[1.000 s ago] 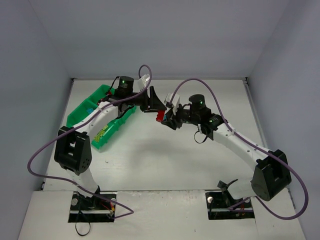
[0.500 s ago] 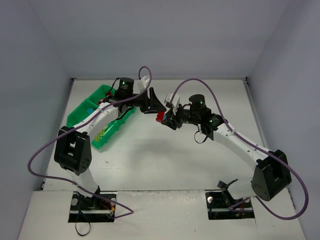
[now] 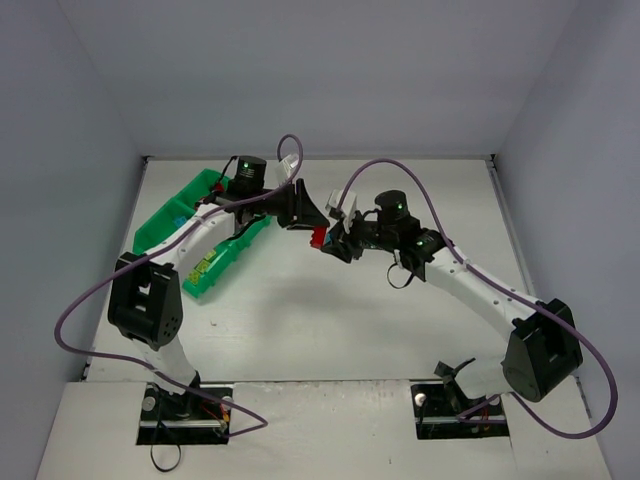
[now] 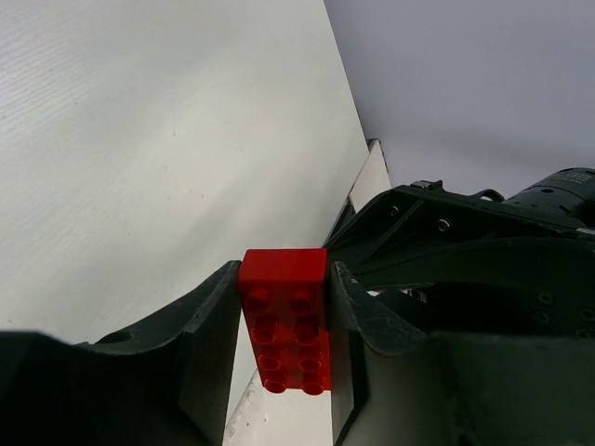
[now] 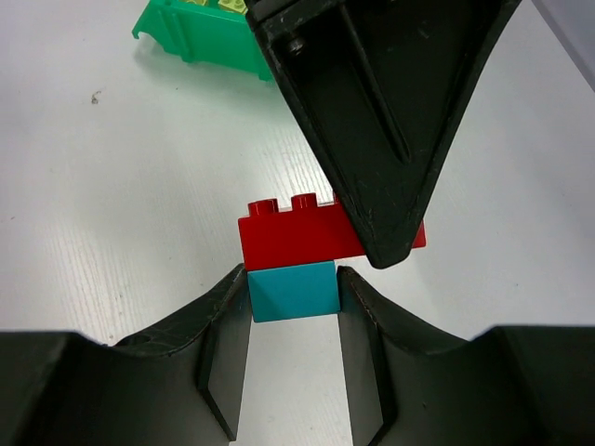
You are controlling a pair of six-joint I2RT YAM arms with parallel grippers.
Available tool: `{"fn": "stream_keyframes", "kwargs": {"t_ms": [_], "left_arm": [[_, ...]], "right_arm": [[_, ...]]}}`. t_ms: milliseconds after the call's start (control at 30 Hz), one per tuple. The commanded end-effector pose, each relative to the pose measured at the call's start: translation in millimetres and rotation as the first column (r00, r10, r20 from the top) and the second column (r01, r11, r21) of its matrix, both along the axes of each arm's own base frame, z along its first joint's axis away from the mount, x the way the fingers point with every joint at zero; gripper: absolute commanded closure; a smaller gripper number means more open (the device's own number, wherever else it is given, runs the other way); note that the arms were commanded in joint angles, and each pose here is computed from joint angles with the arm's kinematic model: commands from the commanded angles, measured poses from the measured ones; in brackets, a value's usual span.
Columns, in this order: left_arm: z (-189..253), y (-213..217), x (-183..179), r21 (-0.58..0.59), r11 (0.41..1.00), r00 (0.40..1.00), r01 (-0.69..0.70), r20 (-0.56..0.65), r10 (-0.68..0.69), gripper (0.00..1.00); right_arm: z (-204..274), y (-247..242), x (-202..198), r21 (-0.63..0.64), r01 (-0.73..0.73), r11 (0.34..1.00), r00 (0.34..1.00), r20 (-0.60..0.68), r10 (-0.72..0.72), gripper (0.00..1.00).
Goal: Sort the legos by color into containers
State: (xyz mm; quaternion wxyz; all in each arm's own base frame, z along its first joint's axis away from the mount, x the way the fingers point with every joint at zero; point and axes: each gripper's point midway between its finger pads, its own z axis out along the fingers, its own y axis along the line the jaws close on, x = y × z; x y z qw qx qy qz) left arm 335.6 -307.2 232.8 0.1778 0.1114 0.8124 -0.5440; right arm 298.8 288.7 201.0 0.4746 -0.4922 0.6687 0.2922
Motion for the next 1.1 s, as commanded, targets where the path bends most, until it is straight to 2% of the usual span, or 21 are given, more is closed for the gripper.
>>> {"fn": "stream_keyframes", "kwargs": {"t_ms": [0, 133, 300, 433, 467, 533, 567, 667, 700, 800, 833, 900, 933, 967, 1067], "left_arm": [[42, 15, 4, -0.034, 0.999, 0.989, 0.025, 0.148, -0.020, 0.93], [45, 32, 8, -0.004, 1.000, 0.989, 0.024, 0.145, -0.023, 0.99], [46, 53, 16, 0.029, 1.000, 0.988, 0.010, 0.153, -0.014, 1.00], [41, 99, 50, 0.115, 0.977, 0.971, -0.180, 0.177, 0.158, 0.99], [31, 128, 74, 0.201, 0.926, 0.936, -0.319, 0.217, 0.276, 0.97], [24, 172, 100, 0.300, 0.819, 0.867, -0.489, 0.274, 0.417, 0.96], [16, 201, 115, 0.367, 0.718, 0.804, -0.592, 0.328, 0.495, 0.96], [9, 248, 142, 0.429, 0.549, 0.697, -0.717, 0.444, 0.563, 0.96], [13, 272, 152, 0.443, 0.457, 0.635, -0.772, 0.499, 0.589, 0.96], [1, 303, 172, 0.490, 0.343, 0.592, -0.801, 0.568, 0.572, 0.94], [5, 307, 179, 0.488, 0.324, 0.580, -0.811, 0.590, 0.562, 0.93], [-8, 311, 191, 0.517, 0.312, 0.597, -0.797, 0.596, 0.536, 0.91], [-13, 319, 198, 0.530, 0.271, 0.584, -0.804, 0.614, 0.531, 0.90], [-16, 323, 202, 0.538, 0.257, 0.585, -0.803, 0.626, 0.516, 0.88], [-27, 346, 214, 0.550, 0.211, 0.568, -0.808, 0.631, 0.529, 0.76]], "right_arm": [[16, -4, 12, 0.032, 0.028, 0.999, 0.996, 0.082, -0.031, 1.00], [9, -14, 14, 0.021, 0.055, 0.998, 0.996, 0.072, -0.057, 1.00], [2, -25, 16, 0.002, 0.080, 0.997, 0.995, 0.060, -0.080, 1.00], [4, -26, 18, 0.001, 0.094, 0.996, 0.994, 0.062, -0.093, 1.00], [5, -26, 18, 0.000, 0.096, 0.995, 0.993, 0.063, -0.096, 1.00], [5, -27, 19, 0.001, 0.102, 0.995, 0.993, 0.060, -0.102, 1.00], [5, -26, 19, 0.001, 0.101, 0.995, 0.993, 0.060, -0.101, 1.00], [4, -26, 17, 0.006, 0.096, 0.995, 0.994, 0.049, -0.096, 1.00], [5, -25, 16, 0.008, 0.093, 0.996, 0.994, 0.048, -0.094, 1.00], [4, -26, 15, 0.011, 0.092, 0.996, 0.995, 0.042, -0.093, 1.00], [4, -25, 14, 0.012, 0.090, 0.996, 0.995, 0.040, -0.091, 1.00], [4, -24, 13, 0.015, 0.086, 0.996, 0.996, 0.036, -0.086, 1.00], [6, -24, 13, 0.018, 0.083, 0.996, 0.996, 0.038, -0.084, 1.00], [5, -24, 13, 0.018, 0.083, 0.996, 0.996, 0.035, -0.084, 1.00], [5, -23, 13, 0.019, 0.081, 0.997, 0.996, 0.032, -0.082, 1.00]]}}
